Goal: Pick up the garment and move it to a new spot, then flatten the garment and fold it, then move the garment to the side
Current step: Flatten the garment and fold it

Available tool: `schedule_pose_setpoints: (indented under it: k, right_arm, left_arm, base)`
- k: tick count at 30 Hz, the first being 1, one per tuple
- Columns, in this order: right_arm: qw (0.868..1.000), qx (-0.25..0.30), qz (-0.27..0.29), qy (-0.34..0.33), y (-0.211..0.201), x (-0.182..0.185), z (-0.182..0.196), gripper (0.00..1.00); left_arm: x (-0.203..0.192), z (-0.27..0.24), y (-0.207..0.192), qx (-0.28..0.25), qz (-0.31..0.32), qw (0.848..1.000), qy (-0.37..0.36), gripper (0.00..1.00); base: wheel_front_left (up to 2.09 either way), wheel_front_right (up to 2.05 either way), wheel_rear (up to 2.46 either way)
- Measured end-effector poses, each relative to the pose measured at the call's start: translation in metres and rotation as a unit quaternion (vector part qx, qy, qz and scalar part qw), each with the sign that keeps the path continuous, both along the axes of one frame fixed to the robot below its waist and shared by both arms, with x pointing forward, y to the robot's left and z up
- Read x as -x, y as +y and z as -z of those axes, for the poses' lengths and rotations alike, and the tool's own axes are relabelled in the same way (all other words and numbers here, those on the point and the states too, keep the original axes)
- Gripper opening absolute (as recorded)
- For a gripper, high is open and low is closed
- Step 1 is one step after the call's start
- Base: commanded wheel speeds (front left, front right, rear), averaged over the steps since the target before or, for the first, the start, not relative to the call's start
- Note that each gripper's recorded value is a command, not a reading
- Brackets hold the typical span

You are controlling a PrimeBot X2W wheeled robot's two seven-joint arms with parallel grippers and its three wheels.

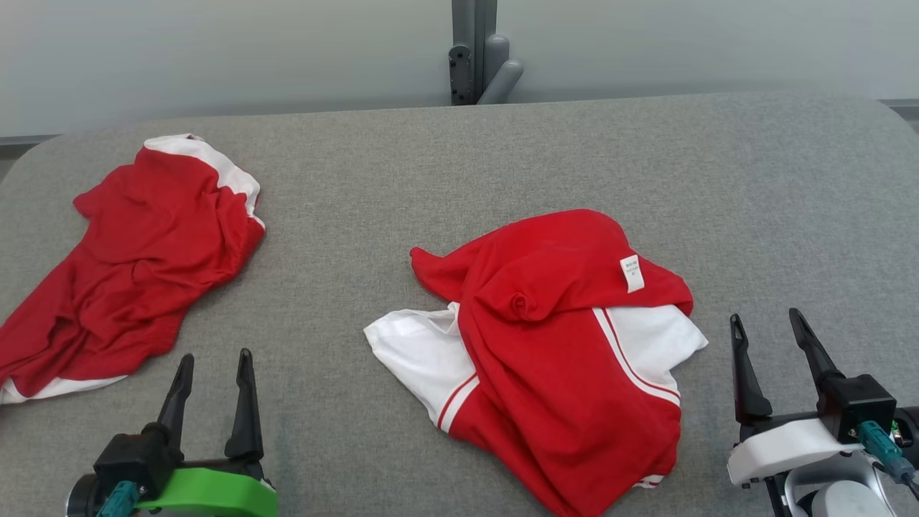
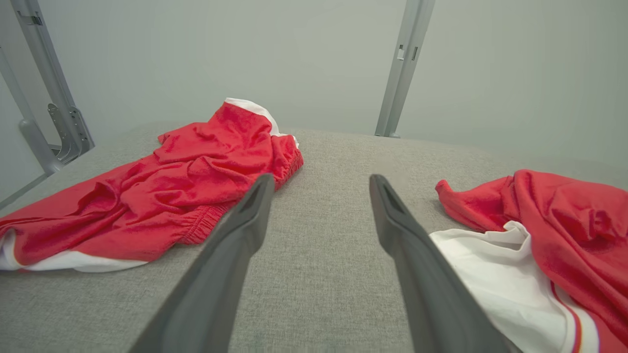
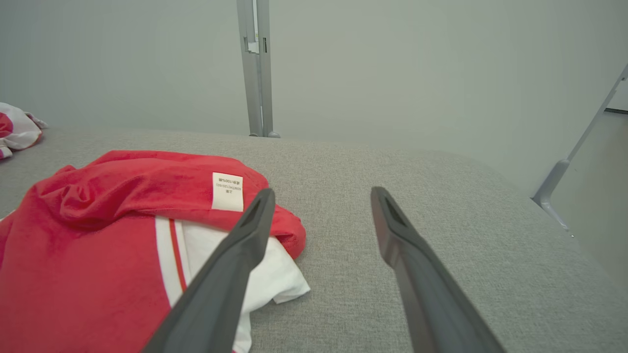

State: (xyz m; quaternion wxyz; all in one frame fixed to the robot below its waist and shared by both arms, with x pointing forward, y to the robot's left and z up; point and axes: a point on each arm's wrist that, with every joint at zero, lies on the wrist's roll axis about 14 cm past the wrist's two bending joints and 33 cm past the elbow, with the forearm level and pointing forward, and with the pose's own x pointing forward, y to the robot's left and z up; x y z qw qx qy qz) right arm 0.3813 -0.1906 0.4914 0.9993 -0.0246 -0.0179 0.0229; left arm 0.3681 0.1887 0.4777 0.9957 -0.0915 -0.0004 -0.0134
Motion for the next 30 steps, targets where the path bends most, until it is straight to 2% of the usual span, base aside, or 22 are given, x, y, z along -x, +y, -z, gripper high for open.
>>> schedule_pose_setpoints:
  k: [3, 7, 10, 14, 19, 26, 30]
  right_arm:
    - [1.000, -0.002, 0.001, -0.002, -0.001, -0.001, -0.001, 1.00]
    - [1.000, -0.003, 0.006, -0.006, -0.003, -0.001, -0.004, 1.00]
    - [1.000, -0.005, 0.012, -0.004, -0.007, 0.001, -0.002, 1.00]
    - [1.000, -0.007, 0.018, 0.000, -0.011, 0.003, 0.000, 1.00]
    - [0.999, -0.006, 0.033, 0.002, -0.021, 0.007, 0.001, 1.00]
    - [0.999, -0.003, 0.053, 0.006, -0.035, 0.012, 0.002, 1.00]
    - [0.998, -0.002, 0.060, 0.009, -0.038, 0.013, 0.004, 1.00]
  left_arm:
    - [0.001, 0.014, -0.010, 0.013, 0.013, 1.000, 0.022, 1.00]
    - [-0.002, 0.032, -0.050, 0.061, 0.063, 0.994, 0.064, 1.00]
    - [-0.007, 0.036, -0.081, 0.121, 0.100, 0.983, 0.099, 1.00]
    - [-0.007, 0.053, -0.111, 0.156, 0.142, 0.964, 0.163, 1.00]
    - [-0.001, 0.080, -0.130, 0.168, 0.170, 0.941, 0.239, 1.00]
    - [0.001, 0.099, -0.145, 0.176, 0.190, 0.922, 0.288, 1.00]
    - [0.002, 0.104, -0.153, 0.174, 0.201, 0.916, 0.300, 1.00]
  base:
    - [0.00, 0.00, 0.00]
    - [0.00, 0.00, 0.00]
    - [0.00, 0.00, 0.00]
    - [0.00, 0.00, 0.00]
    - [0.00, 0.00, 0.00]
    - [0.00, 0.00, 0.00]
    - [0.00, 0.00, 0.00]
